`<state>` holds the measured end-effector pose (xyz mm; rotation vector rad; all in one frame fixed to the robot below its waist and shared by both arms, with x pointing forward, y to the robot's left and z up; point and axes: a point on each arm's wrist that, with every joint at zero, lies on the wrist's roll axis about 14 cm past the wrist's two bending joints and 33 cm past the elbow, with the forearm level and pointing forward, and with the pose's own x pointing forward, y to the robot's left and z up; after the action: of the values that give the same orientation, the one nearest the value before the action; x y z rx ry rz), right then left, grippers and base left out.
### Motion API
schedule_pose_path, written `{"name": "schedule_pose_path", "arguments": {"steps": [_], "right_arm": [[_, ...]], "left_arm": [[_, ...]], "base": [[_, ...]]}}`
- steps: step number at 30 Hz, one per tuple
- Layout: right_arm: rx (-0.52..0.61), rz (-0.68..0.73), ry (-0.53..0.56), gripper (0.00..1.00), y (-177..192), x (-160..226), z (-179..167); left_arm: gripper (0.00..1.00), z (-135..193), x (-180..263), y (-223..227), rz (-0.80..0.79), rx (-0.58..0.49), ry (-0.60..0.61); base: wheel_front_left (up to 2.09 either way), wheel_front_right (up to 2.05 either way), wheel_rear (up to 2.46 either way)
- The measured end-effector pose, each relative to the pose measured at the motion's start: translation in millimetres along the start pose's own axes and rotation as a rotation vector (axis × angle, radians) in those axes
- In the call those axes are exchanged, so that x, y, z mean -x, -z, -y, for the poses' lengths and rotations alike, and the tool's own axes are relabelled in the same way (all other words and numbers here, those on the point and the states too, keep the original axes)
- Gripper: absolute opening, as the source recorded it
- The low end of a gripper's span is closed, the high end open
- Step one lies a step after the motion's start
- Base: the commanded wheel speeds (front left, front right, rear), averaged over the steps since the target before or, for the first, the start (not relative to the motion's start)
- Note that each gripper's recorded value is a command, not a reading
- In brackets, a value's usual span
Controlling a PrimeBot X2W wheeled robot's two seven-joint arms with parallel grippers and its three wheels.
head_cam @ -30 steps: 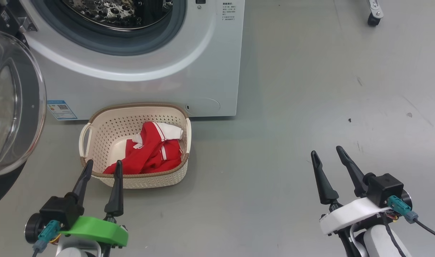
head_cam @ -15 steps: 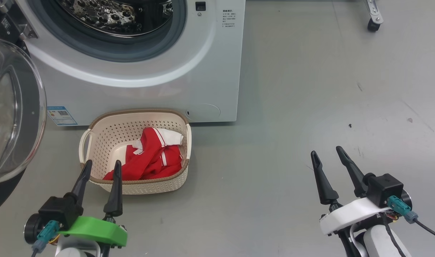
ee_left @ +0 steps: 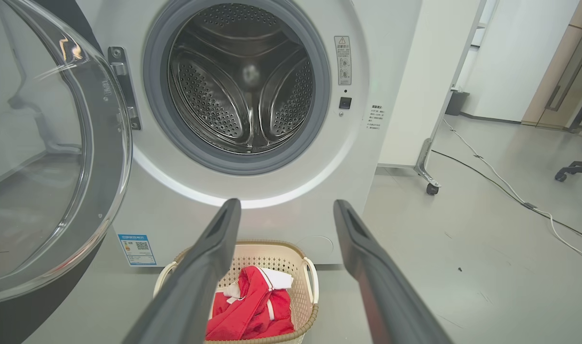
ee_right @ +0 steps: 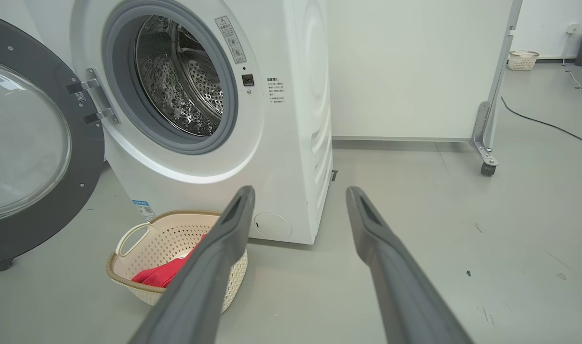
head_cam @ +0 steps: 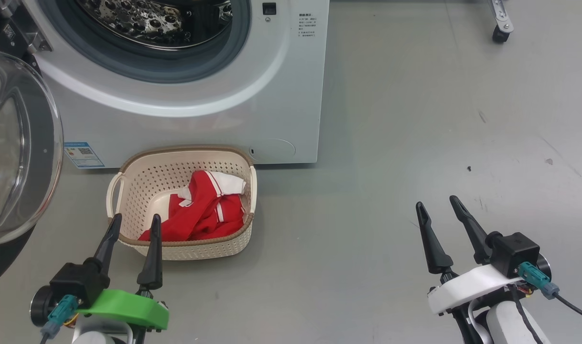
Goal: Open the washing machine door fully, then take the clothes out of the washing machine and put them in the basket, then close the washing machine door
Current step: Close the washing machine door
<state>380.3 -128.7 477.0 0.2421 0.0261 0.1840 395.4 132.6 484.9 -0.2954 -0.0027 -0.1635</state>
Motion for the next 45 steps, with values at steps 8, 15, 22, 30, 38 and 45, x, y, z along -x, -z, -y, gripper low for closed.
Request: {"name": "schedule_pose_path", "arguments": {"steps": [8, 15, 22, 30, 38, 45], "right_arm": [[0.000, -0.001, 0.000, 1.00, 0, 0, 0], [0.000, 0.001, -0.002, 1.00, 0, 0, -1], [0.000, -0.001, -0.004, 1.00, 0, -1, -1], [-0.001, -0.021, -0.040, 1.00, 8, -10, -10], [0.004, -0.058, -0.121, 1.00, 21, -26, -29], [0.002, -0.093, -0.210, 1.00, 35, -37, -54]], "left_arm": [[1.00, -2, 0, -1, 0.002, -0.001, -0.005], [1.00, -2, 0, -1, 0.003, -0.002, -0.005], [1.00, 0, 2, 1, -0.003, -0.004, 0.000], [1.00, -9, 7, 7, -0.023, -0.009, -0.029], [1.00, -34, 22, 9, -0.032, -0.014, -0.113], [1.00, -58, 38, 4, -0.024, -0.022, -0.200]], "base": [[0.00, 0.00, 0.00], [0.00, 0.00, 0.00], [0.00, 0.00, 0.00], [0.00, 0.00, 0.00], [0.00, 0.00, 0.00], [0.00, 0.00, 0.00]]}}
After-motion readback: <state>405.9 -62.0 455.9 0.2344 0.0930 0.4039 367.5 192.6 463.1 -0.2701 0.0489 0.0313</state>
